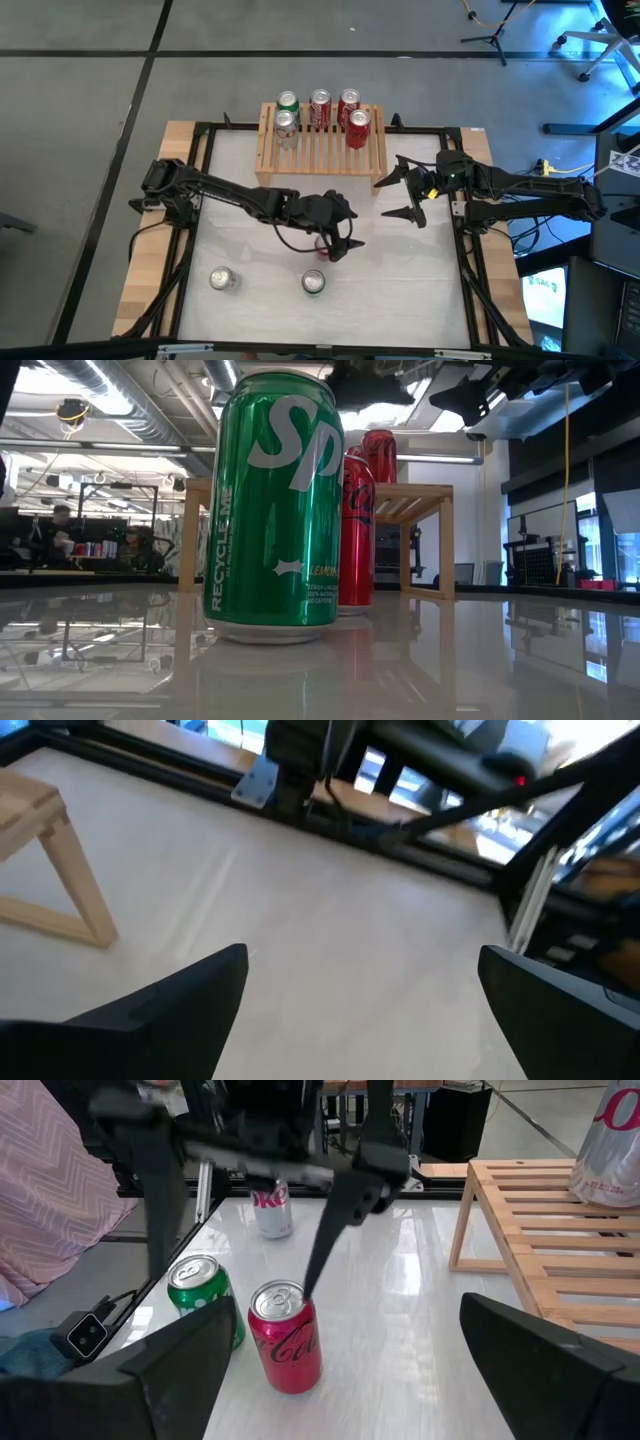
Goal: Place canned beverage on shelf
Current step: Put the red/black soda can on the shelf aligned with the red/white soda can
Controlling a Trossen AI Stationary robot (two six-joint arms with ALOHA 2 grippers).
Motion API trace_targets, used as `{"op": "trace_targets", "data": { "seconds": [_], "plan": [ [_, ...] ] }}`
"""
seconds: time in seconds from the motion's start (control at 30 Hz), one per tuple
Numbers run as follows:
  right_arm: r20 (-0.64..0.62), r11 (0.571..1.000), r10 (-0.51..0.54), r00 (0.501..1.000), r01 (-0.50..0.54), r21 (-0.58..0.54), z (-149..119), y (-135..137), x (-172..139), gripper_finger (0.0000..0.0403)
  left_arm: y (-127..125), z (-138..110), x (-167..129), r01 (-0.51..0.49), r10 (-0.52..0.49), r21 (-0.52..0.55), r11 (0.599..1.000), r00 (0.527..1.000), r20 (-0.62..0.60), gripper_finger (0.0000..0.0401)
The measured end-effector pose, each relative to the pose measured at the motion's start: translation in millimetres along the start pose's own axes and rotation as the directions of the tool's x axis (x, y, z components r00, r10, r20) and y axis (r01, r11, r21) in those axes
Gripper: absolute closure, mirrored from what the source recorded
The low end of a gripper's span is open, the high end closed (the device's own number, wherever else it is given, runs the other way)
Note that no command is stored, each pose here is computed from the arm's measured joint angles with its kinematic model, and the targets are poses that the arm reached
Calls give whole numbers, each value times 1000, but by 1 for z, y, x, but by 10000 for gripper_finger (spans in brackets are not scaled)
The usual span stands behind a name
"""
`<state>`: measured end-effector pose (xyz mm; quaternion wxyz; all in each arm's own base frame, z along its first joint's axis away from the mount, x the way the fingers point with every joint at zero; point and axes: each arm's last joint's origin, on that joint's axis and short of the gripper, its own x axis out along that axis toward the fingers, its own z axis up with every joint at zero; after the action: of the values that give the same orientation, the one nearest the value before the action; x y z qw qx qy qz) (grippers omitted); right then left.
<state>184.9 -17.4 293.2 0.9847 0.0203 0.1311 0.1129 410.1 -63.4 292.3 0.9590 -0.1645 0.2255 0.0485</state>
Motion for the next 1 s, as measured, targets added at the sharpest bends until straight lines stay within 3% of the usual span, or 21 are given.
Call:
{"op": "trace_targets", "data": {
  "seconds": [0.13, 0.27, 0.5, 0.77, 1.0],
  "plan": [
    [0, 1000, 0, 1000, 0, 0, 0, 0, 0, 24, -1, 14, -7, -29, 27, -77, 997, 999, -37, 15],
    [0, 1000, 0, 1000, 0, 0, 0, 0, 0, 24, -1, 24, -20, -130, 113, -140, 982, 986, -125, 15],
    [0, 1000, 0, 1000, 0, 0, 0, 0, 0, 24, -4, 10, -30, -271, 187, -278, 921, 938, -293, 15],
    [0, 1000, 0, 1000, 0, 0, 0, 0, 0, 24, -10, -9, -36, -388, 261, -304, 870, 886, -384, 15],
    [0, 1000, 0, 1000, 0, 0, 0, 0, 0, 24, -18, -26, -23, -417, 296, -255, 872, 866, -402, 15]
  ]
}}
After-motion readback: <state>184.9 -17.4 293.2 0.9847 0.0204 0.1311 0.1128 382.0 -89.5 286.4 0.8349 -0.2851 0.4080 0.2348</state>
